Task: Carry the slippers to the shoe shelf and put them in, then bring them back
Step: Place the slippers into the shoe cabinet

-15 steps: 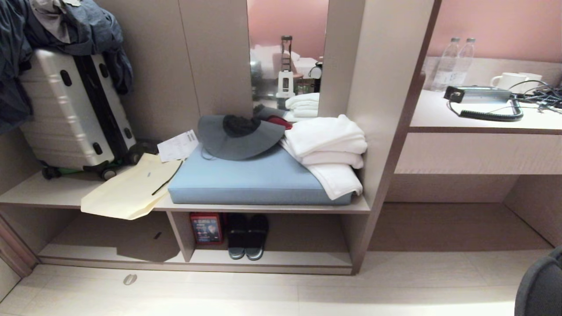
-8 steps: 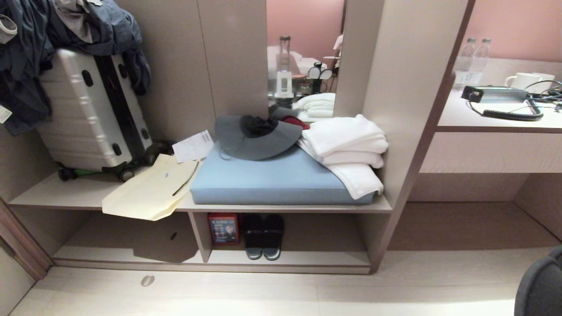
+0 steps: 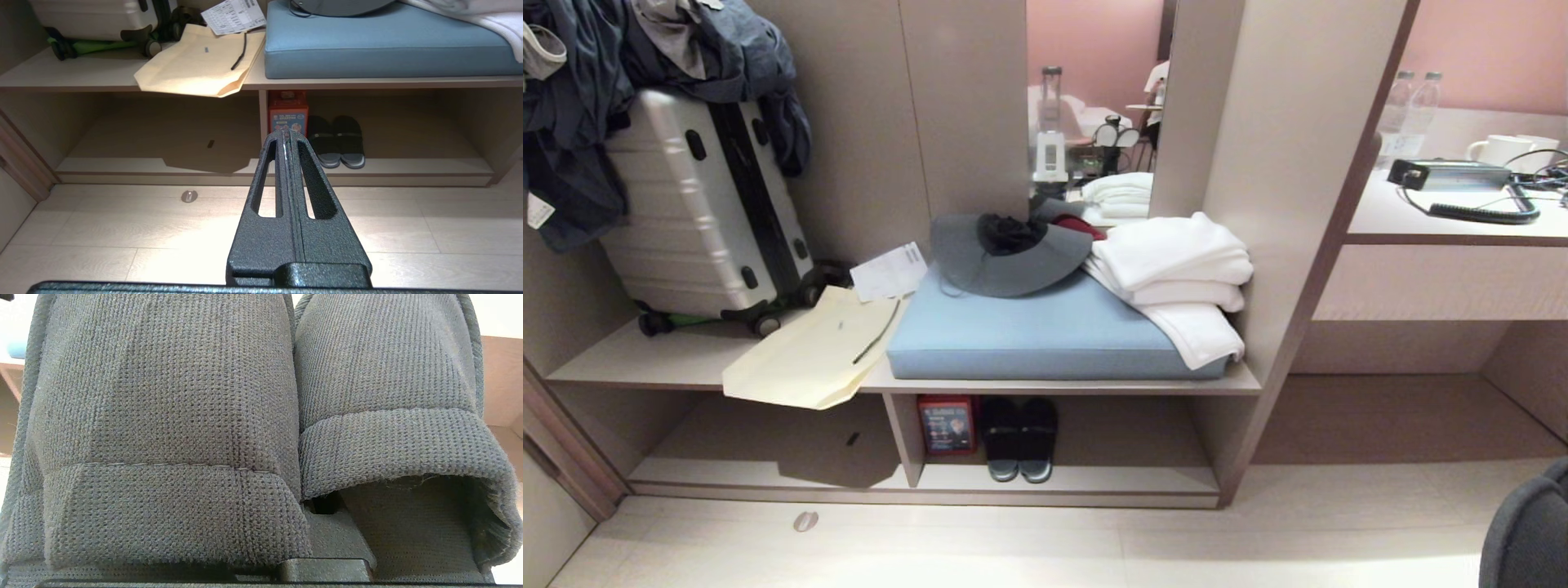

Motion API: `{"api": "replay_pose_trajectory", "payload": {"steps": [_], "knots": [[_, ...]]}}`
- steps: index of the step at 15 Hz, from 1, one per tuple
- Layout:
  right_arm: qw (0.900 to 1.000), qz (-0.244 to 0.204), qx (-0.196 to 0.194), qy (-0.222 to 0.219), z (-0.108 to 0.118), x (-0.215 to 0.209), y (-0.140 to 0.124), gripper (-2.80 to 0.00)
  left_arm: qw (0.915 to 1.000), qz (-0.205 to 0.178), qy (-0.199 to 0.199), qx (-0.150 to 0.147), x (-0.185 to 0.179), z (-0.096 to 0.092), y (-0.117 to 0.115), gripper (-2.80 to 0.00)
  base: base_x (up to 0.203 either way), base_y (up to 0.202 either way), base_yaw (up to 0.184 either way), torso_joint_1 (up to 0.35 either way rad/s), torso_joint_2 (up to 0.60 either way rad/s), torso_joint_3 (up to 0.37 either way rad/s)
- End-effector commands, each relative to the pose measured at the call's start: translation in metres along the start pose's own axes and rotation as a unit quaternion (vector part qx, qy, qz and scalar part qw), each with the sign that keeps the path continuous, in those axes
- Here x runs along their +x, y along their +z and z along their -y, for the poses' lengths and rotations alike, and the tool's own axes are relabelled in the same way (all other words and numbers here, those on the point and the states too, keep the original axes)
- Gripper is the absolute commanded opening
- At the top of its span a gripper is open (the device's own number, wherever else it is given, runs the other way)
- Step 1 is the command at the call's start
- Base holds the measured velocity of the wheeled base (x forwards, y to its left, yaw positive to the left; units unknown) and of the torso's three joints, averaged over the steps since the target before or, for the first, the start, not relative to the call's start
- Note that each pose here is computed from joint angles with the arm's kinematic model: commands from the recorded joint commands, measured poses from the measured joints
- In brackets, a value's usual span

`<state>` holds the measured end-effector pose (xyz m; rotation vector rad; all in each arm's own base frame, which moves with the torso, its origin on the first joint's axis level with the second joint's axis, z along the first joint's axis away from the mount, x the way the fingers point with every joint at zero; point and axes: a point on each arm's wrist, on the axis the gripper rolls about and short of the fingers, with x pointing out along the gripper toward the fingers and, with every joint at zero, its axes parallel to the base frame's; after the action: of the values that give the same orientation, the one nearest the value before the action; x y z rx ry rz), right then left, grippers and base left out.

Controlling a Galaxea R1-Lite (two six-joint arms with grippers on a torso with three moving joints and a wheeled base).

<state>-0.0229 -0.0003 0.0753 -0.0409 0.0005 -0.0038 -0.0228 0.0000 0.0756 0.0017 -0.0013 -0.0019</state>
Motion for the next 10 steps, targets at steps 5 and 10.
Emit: {"api": "replay_pose_trajectory", "payload": {"steps": [5, 10], "knots": [[1.000, -0.001, 0.000, 0.000, 0.0000, 0.0001, 0.0000, -2.80, 1.0000, 0.000, -0.001, 0.000, 0.0000, 0.0000, 0.0000, -2.80, 0.000, 0.000, 0.000, 0.000, 0.00, 0.000], [1.000, -0.001, 0.000, 0.000, 0.0000, 0.0001, 0.0000, -2.80, 1.0000, 0.000, 0.000, -0.001, 0.0000, 0.0000, 0.0000, -2.80, 0.000, 0.000, 0.000, 0.000, 0.00, 0.000]]}}
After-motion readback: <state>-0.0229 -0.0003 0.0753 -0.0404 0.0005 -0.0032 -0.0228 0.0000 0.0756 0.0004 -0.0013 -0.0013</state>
